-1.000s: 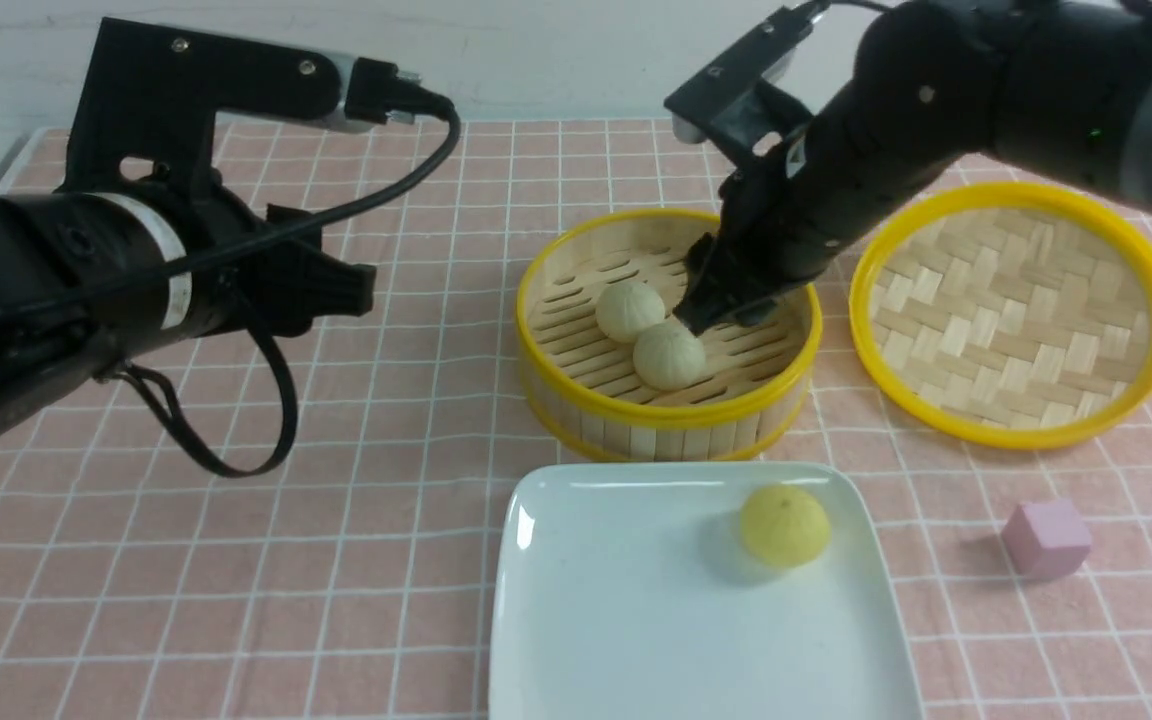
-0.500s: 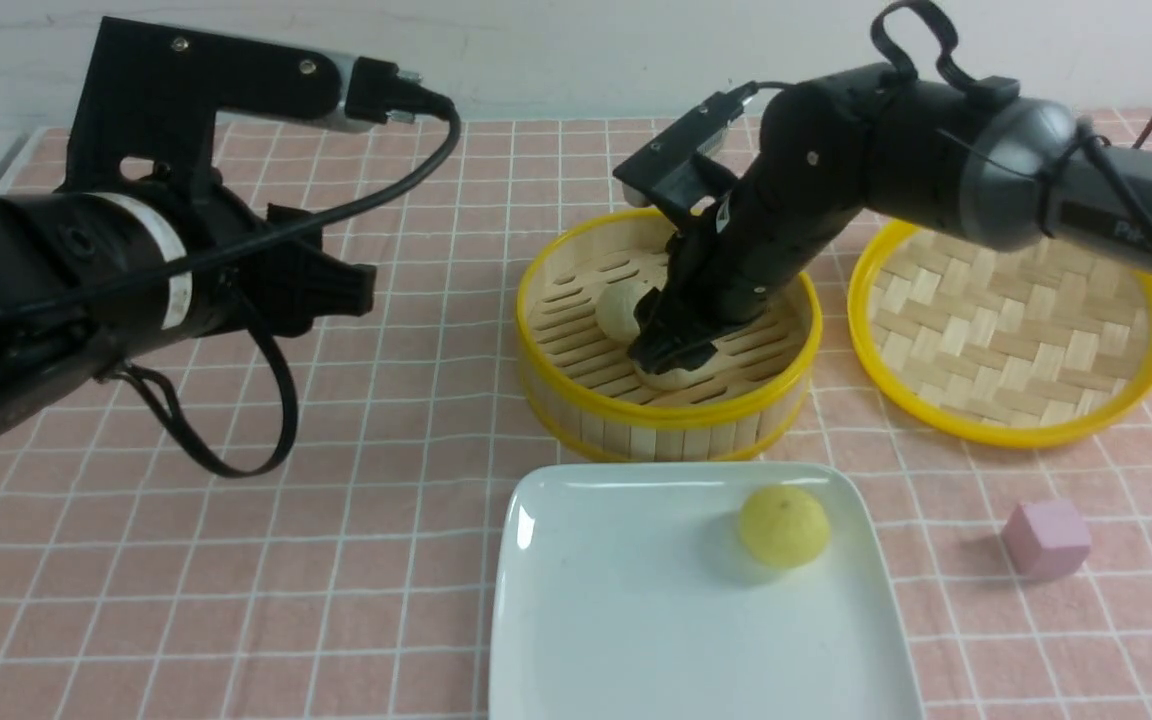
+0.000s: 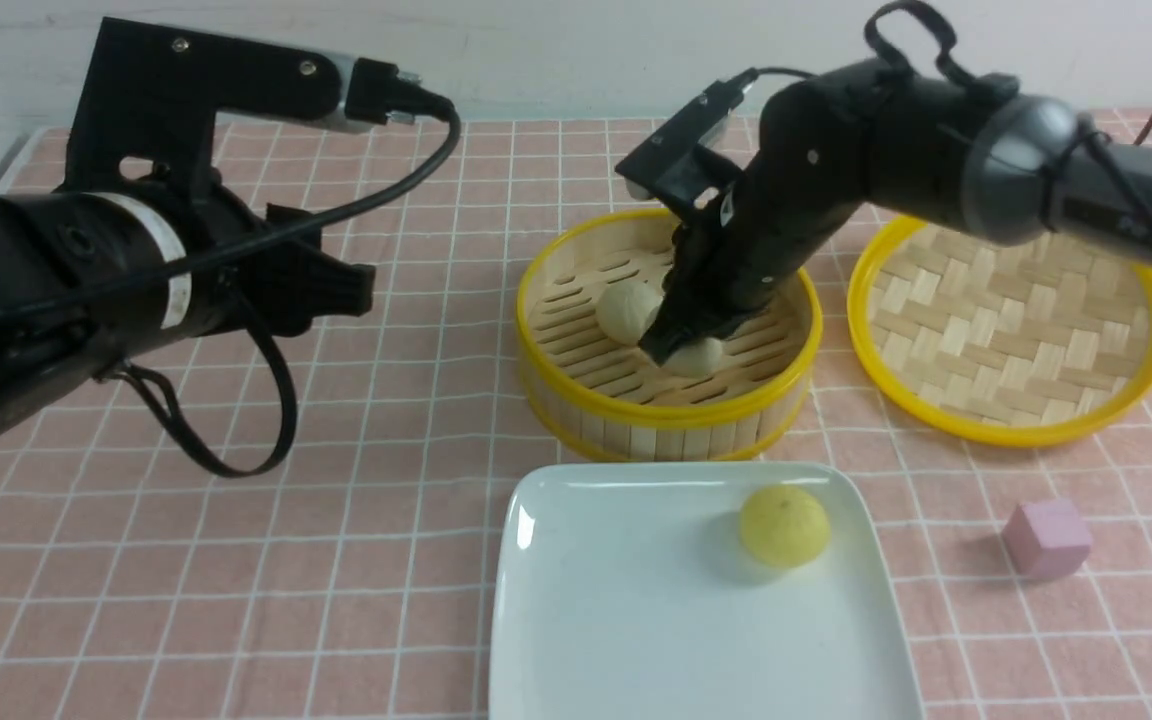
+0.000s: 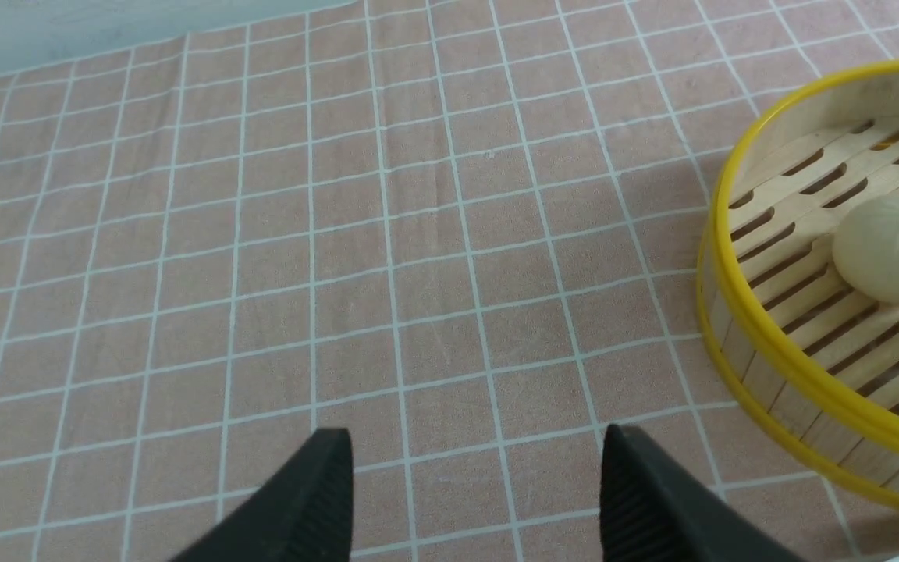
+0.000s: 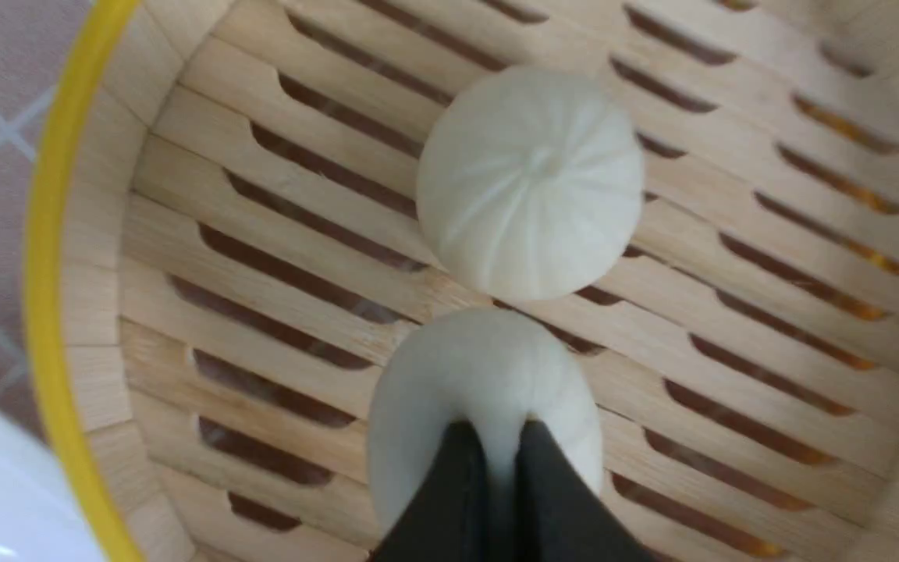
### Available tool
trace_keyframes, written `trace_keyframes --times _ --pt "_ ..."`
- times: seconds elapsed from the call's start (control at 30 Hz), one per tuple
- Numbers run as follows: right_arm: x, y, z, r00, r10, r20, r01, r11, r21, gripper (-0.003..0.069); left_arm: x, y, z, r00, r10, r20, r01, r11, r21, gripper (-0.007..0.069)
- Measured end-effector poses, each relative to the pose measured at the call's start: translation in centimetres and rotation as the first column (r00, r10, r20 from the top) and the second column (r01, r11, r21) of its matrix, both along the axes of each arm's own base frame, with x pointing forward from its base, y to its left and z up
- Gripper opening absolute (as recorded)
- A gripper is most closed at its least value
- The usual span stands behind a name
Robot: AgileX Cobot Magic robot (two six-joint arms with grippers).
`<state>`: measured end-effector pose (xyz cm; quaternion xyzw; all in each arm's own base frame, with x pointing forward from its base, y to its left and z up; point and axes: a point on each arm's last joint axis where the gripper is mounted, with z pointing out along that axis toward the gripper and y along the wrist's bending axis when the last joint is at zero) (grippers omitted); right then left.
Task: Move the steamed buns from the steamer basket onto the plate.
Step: Use the right arm to put the steamed stuffed bun into the plate
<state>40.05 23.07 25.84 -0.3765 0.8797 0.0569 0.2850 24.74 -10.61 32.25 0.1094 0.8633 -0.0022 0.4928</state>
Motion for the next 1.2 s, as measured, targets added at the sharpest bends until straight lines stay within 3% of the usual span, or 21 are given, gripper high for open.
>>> trace_keyframes --times 0.23,0.37,0.57,0.8,0.93,1.2 --pt "-5.1 -2.5 11.5 0.991 0.001 0.132 -0.016 0.993 0.115 0.0024 0.0 0.0 0.0 1.0 -0.001 0.002 0.001 1.0 0.003 0.0438" --pt "-7.6 -3.2 13.3 0.999 0.026 0.042 -0.031 0.99 0.138 0.0024 0.0 0.0 0.0 1.0 -0.001 0.002 0.001 1.0 0.003 0.0438" --pt "-8.3 -2.4 9.7 0.979 0.092 -0.182 -0.066 0.988 0.141 0.0024 0.0 -0.1 0.1 1.0 -0.008 0.007 0.008 1.0 0.001 0.0438" --pt "-7.2 -0.9 0.1 0.908 0.156 -0.389 -0.121 0.986 0.112 0.0024 0.1 -0.2 0.2 1.0 -0.022 0.02 0.022 1.0 -0.01 0.0438" --pt "-6.4 -0.4 -3.8 0.891 0.19 -0.413 -0.166 0.982 0.094 0.0024 0.1 -0.3 0.2 0.999 -0.026 0.023 0.027 1.0 -0.013 0.0438" --pt "-5.9 -0.1 -5.2 0.893 0.231 -0.387 -0.213 0.973 0.09 0.0047 0.1 -0.3 0.2 0.999 -0.029 0.026 0.03 0.999 -0.015 0.0438"
